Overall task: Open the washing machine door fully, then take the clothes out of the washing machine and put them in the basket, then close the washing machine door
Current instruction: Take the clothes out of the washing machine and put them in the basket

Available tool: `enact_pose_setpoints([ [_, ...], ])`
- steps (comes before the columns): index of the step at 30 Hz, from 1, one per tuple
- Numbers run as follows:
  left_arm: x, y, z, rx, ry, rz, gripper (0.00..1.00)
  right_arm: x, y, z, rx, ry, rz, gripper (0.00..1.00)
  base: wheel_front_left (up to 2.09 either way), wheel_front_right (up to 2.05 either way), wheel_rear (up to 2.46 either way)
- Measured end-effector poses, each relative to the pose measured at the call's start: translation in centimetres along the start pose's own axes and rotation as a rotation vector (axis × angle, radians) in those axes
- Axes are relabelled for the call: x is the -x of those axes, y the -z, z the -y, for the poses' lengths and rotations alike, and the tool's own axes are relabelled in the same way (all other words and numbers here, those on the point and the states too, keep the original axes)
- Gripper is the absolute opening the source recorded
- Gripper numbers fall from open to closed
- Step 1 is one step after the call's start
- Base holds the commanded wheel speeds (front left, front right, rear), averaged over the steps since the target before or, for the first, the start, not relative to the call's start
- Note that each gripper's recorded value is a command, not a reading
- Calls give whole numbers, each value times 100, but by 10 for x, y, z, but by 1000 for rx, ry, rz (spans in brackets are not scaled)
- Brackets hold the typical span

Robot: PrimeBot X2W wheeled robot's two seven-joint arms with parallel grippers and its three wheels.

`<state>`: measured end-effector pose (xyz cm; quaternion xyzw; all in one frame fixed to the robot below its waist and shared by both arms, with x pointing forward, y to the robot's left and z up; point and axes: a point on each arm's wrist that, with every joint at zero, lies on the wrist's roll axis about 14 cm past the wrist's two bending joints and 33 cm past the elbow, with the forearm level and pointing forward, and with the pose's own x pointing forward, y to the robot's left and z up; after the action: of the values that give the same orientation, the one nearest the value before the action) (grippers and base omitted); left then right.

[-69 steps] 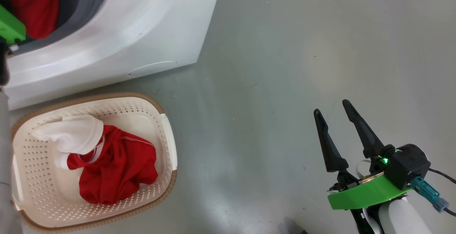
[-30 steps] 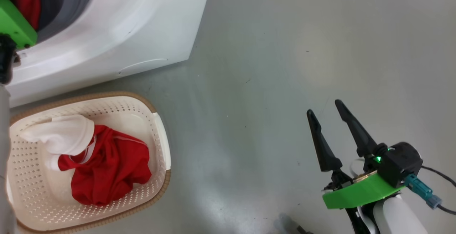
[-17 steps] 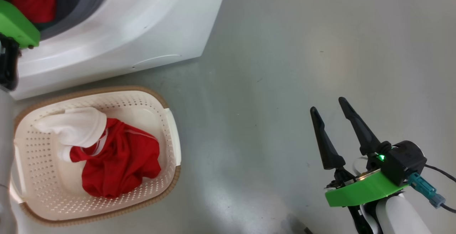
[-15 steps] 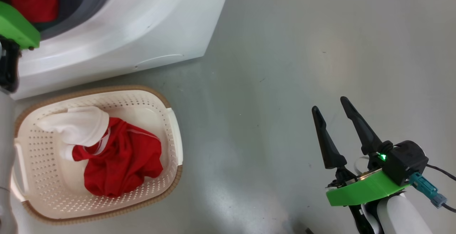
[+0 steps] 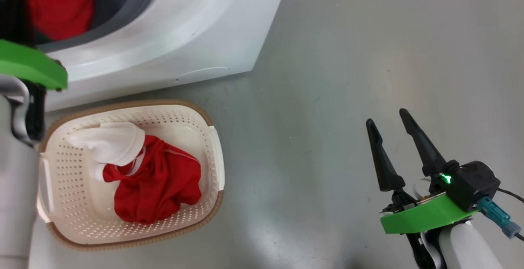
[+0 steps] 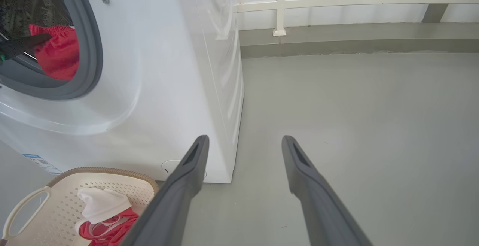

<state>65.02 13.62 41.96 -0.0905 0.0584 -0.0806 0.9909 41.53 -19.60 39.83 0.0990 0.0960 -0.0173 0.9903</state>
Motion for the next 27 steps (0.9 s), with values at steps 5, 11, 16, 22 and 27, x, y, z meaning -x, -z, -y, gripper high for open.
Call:
enact_pose_setpoints([
  [5, 19, -9, -1, -18, -10, 50, 0, -3, -4, -2, 1, -8, 15, 100, 0, 0, 0],
  [11, 43, -16, 0, -30, -10, 85, 0, -5, -9, -7, -4, -21, 30, 100, 0, 0, 0],
  [16, 68, -20, 4, -34, -16, 90, 0, -6, -17, -8, -5, -24, 55, 100, 0, 0, 0],
  [22, 96, -35, 10, -44, -18, 114, 0, -4, -29, -13, -9, -40, 88, 100, 0, 0, 0],
  [27, 121, -45, 21, -56, -13, 123, 0, 2, -41, -16, -10, -48, 121, 100, 0, 0, 0],
])
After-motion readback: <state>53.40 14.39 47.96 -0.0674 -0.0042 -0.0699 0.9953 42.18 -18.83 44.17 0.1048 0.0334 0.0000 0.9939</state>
